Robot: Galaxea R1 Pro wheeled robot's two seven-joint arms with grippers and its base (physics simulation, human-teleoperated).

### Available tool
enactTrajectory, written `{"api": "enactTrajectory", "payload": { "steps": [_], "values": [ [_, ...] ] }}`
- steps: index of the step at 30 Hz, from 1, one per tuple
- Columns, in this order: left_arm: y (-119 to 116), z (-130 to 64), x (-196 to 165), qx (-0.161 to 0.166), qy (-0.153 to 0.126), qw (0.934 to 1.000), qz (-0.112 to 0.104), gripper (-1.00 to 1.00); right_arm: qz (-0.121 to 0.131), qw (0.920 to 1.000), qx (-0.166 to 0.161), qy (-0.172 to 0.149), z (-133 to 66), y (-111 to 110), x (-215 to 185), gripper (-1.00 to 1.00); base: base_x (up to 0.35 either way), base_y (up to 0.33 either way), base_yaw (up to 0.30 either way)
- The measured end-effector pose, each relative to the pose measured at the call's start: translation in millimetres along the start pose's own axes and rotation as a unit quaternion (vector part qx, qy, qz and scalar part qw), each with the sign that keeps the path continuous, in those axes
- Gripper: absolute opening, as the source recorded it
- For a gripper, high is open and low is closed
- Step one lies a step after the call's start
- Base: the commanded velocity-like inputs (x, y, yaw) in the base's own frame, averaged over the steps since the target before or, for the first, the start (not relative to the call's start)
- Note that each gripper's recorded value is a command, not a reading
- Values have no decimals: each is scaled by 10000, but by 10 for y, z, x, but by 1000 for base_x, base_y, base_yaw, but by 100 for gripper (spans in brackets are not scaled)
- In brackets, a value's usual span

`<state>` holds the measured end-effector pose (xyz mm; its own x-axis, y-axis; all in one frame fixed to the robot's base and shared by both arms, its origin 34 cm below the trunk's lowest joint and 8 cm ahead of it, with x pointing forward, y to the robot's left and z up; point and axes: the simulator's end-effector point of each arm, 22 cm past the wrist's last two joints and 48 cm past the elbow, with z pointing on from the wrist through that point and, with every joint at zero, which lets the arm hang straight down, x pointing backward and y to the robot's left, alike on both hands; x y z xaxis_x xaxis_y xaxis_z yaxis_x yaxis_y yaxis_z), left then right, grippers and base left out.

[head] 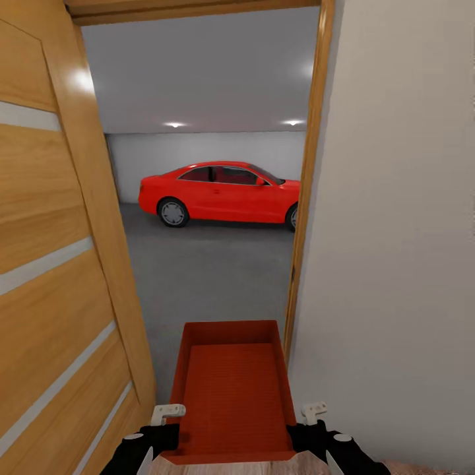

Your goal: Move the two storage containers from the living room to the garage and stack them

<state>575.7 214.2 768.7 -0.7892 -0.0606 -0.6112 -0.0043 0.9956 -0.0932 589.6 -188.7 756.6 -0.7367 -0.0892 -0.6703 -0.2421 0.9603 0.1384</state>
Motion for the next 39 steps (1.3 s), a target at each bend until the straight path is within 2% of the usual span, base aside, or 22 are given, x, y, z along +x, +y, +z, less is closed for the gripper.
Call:
{"api": "enactTrajectory", "payload": {
  "steps": [20,39],
  "values": [
    [0,0,1,-1,2,10000,-1,-100,3,10000,1,3,0,0,1,-100,0,5,-4],
    [-1,0,1,-1,4,10000,-2,-100,2,10000,1,3,0,-1,3,-100,0,233,0]
  ]
}}
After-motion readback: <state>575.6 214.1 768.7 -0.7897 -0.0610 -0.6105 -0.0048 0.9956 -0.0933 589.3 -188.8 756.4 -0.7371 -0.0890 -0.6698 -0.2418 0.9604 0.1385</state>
